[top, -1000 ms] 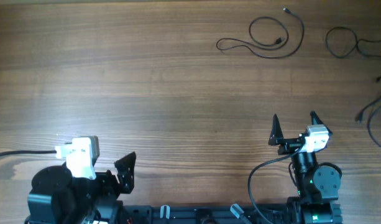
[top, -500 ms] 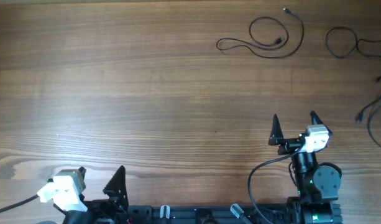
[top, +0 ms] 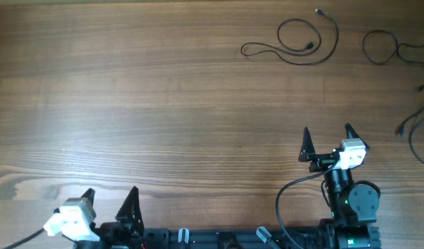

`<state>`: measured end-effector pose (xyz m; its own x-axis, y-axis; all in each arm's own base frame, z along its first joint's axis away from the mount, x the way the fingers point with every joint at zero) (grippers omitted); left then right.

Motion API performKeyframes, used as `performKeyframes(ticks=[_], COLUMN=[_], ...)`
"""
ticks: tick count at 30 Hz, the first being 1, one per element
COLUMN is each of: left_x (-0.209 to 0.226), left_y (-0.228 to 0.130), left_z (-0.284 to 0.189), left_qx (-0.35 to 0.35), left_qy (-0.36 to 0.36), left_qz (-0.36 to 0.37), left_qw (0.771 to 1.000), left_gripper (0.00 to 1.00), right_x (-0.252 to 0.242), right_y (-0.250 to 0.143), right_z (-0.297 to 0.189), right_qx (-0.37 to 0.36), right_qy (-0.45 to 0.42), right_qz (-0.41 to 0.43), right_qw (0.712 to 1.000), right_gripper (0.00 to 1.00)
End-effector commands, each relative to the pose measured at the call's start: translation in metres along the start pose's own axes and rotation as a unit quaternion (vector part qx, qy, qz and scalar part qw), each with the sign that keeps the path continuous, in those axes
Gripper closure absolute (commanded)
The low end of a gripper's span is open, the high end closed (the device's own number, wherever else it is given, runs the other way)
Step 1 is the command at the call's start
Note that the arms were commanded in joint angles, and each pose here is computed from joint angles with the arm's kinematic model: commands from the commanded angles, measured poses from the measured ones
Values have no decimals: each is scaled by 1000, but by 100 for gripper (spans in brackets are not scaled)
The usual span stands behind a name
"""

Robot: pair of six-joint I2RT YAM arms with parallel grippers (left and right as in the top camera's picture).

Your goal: Untangle cables

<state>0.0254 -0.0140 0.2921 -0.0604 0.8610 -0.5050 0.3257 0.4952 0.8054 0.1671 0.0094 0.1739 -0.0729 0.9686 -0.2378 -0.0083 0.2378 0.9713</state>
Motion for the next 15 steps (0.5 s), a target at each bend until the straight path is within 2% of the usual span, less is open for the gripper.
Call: performKeyframes(ticks=[1,6,10,15], left_x=[0,-5,-16,-10], left_y=[-4,-4,13,14], left_z=[2,2,5,45], left_qx=[3,11,-42,-60], left_qy=[-8,-35,-72,-90], left_qz=[10,11,26,32], left_qw=[1000,999,996,994], left_gripper=[0,0,0,0], right_x=[1,1,1,1], right_y=[2,2,2,2], right_z=[-1,-1,-1,-1], right_qx=[-7,-7,-7,-7], right_qy=[4,4,4,4], right_qz=[-5,-5,-6,-5], right_qw=[1000,1000,1000,1000], right_gripper=[0,0,0,0])
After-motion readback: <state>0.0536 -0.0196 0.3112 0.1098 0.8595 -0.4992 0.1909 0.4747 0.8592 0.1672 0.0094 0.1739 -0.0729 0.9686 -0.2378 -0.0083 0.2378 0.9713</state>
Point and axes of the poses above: each gripper's point midway between its finger pads, its own z axis out along the fingers, its own x axis along the line the jaws close on, y = z × x, the point moved 8 cm from there along -z, back along the fingers, and after that the axes turned 13 degrees about -z, right-handed, at the moved point
